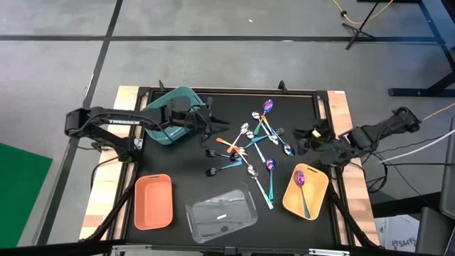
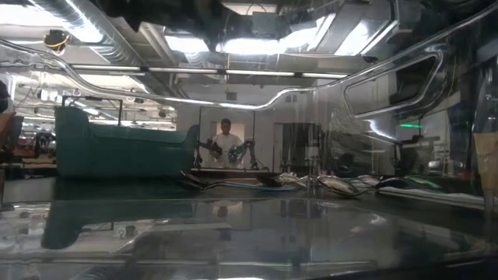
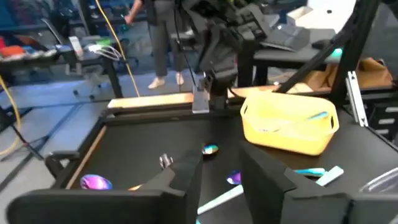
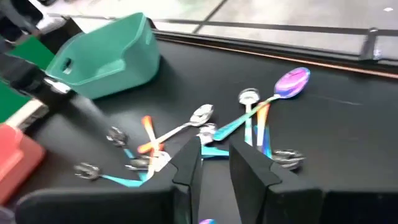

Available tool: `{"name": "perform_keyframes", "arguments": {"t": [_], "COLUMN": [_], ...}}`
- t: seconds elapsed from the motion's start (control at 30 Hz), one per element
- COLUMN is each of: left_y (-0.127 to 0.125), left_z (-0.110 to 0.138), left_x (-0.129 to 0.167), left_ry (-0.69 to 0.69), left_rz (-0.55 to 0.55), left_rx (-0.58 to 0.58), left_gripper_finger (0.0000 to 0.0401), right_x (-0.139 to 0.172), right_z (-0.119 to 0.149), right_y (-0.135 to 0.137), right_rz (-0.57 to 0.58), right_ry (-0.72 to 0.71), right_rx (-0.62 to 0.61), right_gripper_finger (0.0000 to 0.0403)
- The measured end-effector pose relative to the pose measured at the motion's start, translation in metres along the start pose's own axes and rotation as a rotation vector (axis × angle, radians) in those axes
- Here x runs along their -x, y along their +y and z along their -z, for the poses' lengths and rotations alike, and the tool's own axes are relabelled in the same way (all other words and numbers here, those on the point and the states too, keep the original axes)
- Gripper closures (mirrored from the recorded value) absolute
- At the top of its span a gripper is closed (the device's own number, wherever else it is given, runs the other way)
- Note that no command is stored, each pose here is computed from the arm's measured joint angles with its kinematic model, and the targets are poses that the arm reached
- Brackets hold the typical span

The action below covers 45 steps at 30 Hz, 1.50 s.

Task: Sort silverware by color (type)
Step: Put the orange spoon into the transparent bin

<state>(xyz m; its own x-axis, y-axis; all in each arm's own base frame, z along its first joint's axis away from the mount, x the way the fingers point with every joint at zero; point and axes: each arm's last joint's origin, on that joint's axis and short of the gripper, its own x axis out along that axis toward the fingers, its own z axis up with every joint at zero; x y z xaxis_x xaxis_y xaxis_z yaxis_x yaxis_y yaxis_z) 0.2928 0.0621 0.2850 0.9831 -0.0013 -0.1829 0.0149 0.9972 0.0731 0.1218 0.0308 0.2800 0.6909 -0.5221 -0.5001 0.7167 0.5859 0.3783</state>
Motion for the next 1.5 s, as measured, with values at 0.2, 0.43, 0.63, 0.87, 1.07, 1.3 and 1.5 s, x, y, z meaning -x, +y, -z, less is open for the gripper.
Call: {"name": "perform_keyframes", "arguments": {"t": [0.2, 0.43, 0.63, 0.87, 1.07, 1.3, 1.5], "left_y": [0.002, 0.005, 0.006, 0.006, 0.007, 0.010, 0.010], "left_z": [0.016, 0.039, 0.062, 0.087, 0.106, 0.126, 0.141], "left_x": [-0.015, -0.033, -0.047, -0.060, -0.067, -0.073, -0.076], "left_ry": [0.056, 0.137, 0.214, 0.298, 0.360, 0.420, 0.488], "left_rz": [-0.022, -0.039, -0.026, -0.012, -0.007, -0.008, 0.014], "left_rx": [0.011, -0.074, -0.062, -0.046, -0.031, -0.015, -0.079], "left_gripper_finger": [0.0252, 0.0239, 0.0238, 0.0238, 0.0238, 0.0238, 0.0238], "right_x": [-0.014, -0.034, -0.054, -0.077, -0.094, -0.108, -0.114], "right_z": [-0.013, -0.026, -0.028, -0.024, -0.017, -0.011, -0.007], "right_y": [0.004, 0.009, 0.008, 0.008, 0.015, 0.021, 0.022], "right_rz": [0.021, 0.004, 0.012, 0.079, 0.097, 0.104, 0.107], "right_ry": [-0.023, -0.008, 0.083, 0.163, 0.183, 0.191, 0.225], "right_rx": [0.061, 0.140, 0.172, 0.205, 0.277, 0.287, 0.299], "right_gripper_finger": [0.0331, 0.0331, 0.0331, 0.0331, 0.0331, 0.0331, 0.0331]}}
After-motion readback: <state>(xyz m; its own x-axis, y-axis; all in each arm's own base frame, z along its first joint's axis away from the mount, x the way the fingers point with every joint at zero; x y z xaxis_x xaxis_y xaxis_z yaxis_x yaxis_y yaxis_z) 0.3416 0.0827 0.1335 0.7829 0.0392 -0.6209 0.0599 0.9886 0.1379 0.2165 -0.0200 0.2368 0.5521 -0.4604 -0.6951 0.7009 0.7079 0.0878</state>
